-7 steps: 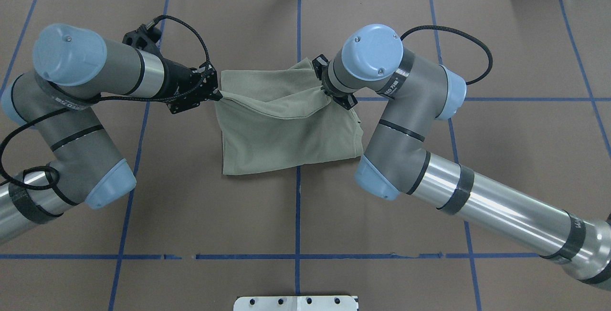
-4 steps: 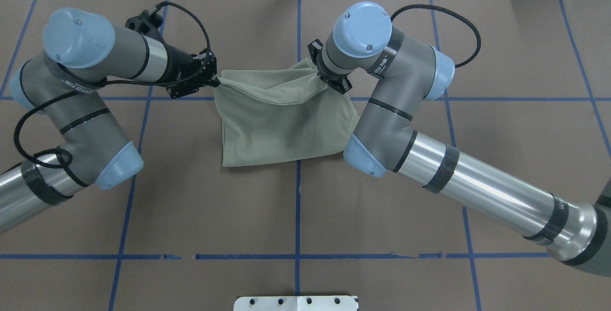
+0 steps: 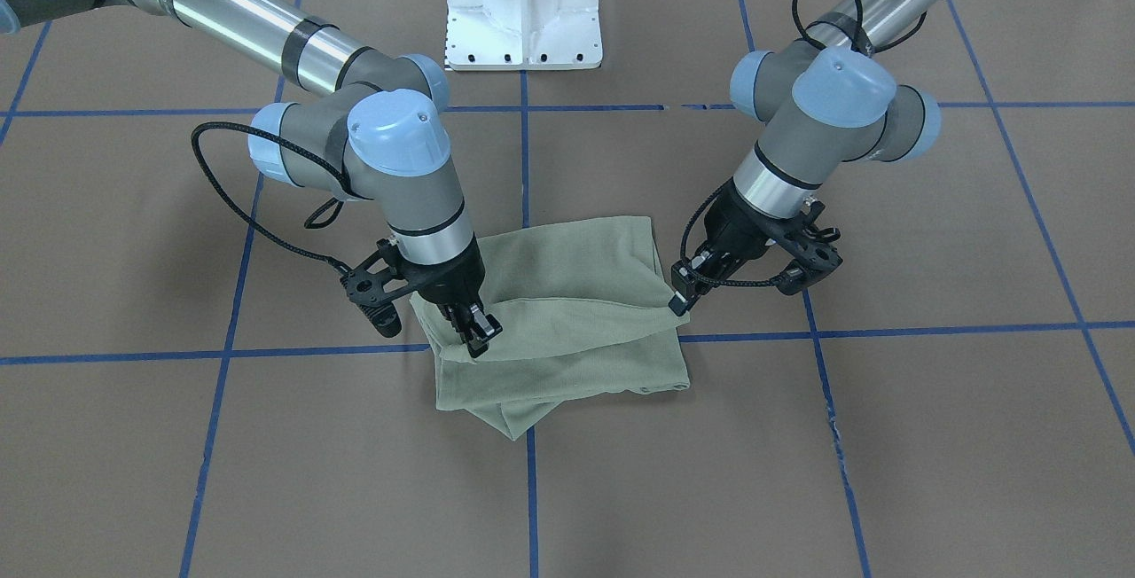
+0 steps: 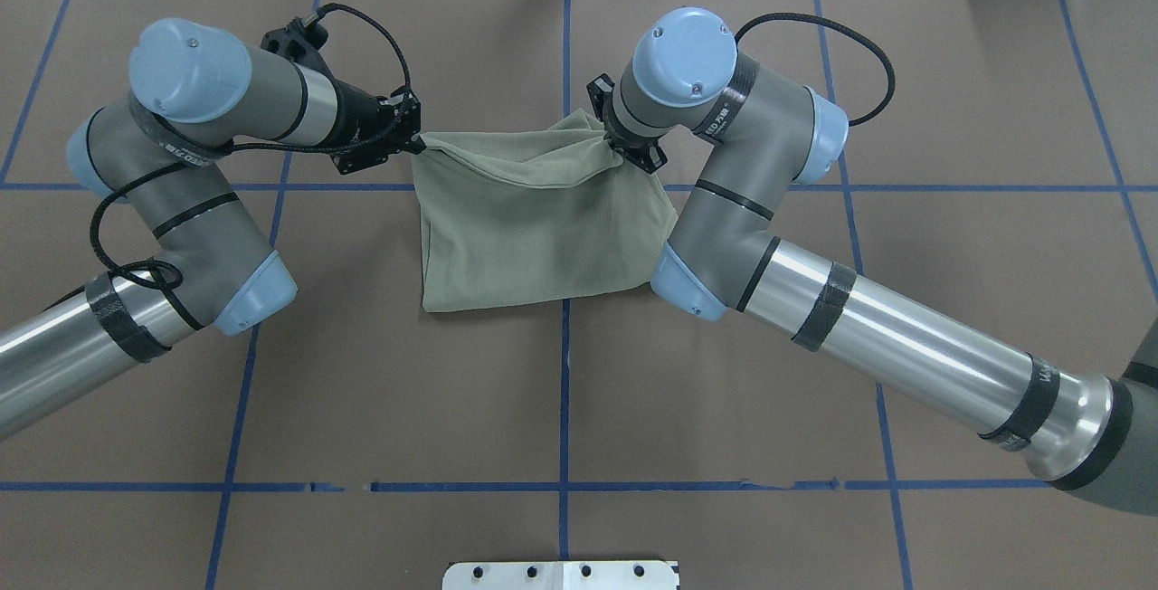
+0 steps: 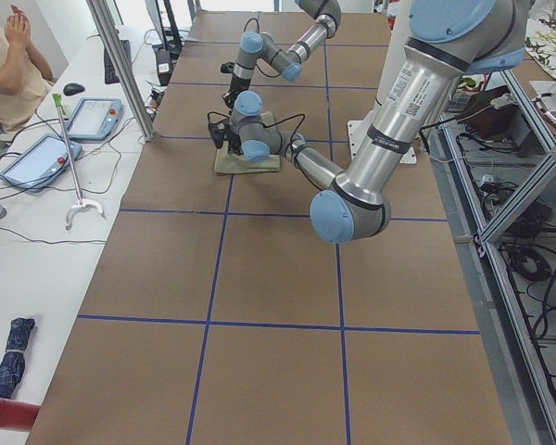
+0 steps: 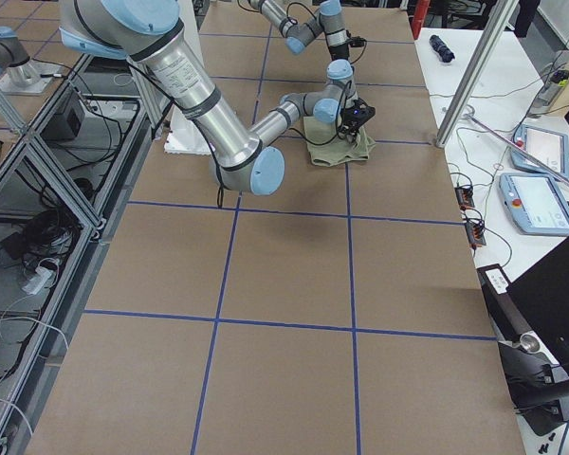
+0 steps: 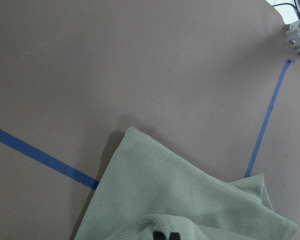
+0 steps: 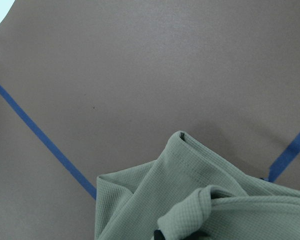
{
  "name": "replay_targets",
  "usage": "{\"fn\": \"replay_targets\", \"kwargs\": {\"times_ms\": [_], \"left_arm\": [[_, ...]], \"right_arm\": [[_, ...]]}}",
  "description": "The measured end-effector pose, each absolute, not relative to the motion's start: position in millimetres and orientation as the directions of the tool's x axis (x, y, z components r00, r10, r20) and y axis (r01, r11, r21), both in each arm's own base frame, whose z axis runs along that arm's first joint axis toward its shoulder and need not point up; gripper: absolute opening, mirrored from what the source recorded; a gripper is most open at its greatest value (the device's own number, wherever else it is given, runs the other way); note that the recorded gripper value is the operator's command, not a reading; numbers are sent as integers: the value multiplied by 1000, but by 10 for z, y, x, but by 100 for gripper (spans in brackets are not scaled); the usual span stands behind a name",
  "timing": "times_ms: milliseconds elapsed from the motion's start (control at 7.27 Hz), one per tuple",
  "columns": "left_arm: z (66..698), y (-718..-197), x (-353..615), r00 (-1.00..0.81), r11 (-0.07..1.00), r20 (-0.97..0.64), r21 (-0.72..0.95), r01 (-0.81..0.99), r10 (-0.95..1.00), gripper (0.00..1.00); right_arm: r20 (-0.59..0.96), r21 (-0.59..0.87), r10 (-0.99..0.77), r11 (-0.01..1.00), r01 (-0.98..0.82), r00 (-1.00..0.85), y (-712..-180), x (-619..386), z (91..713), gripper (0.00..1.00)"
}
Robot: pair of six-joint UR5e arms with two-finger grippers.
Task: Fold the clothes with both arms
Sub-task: 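Open both grippers and raise both arms away from the folded shirt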
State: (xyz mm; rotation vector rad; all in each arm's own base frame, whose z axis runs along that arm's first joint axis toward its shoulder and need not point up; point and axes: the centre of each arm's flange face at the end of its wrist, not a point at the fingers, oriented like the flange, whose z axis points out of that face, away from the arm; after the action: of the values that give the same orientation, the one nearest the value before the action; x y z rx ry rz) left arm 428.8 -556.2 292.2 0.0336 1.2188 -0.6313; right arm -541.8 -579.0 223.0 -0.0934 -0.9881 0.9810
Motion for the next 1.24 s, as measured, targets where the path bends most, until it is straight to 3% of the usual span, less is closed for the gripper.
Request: {"fn": "replay_targets", "kwargs": {"times_ms": [138,413,825,1238], "left_arm": [[2978,-5655,4347,199,823,-882,-288,490,-427,38],[3411,-6089,4466,219,801,-898,-205,562,-383,49],[3726,-6518,4146,268,792,-909,-101,602,-320,49],[4122,-6607,3452,394,892,-909,63,448,-134,49]], "right_arm": [[660,-466,727,594,-656,189,-5845,-5428,2268,100],[708,-388,665,648,-655,238,-6260,-5305,2481,100],[742,-286,571,744,-603,352,-6870,-4746,2852,100],[759,-178,439,850,-496,480,-7113,-3910,3448,100]]}}
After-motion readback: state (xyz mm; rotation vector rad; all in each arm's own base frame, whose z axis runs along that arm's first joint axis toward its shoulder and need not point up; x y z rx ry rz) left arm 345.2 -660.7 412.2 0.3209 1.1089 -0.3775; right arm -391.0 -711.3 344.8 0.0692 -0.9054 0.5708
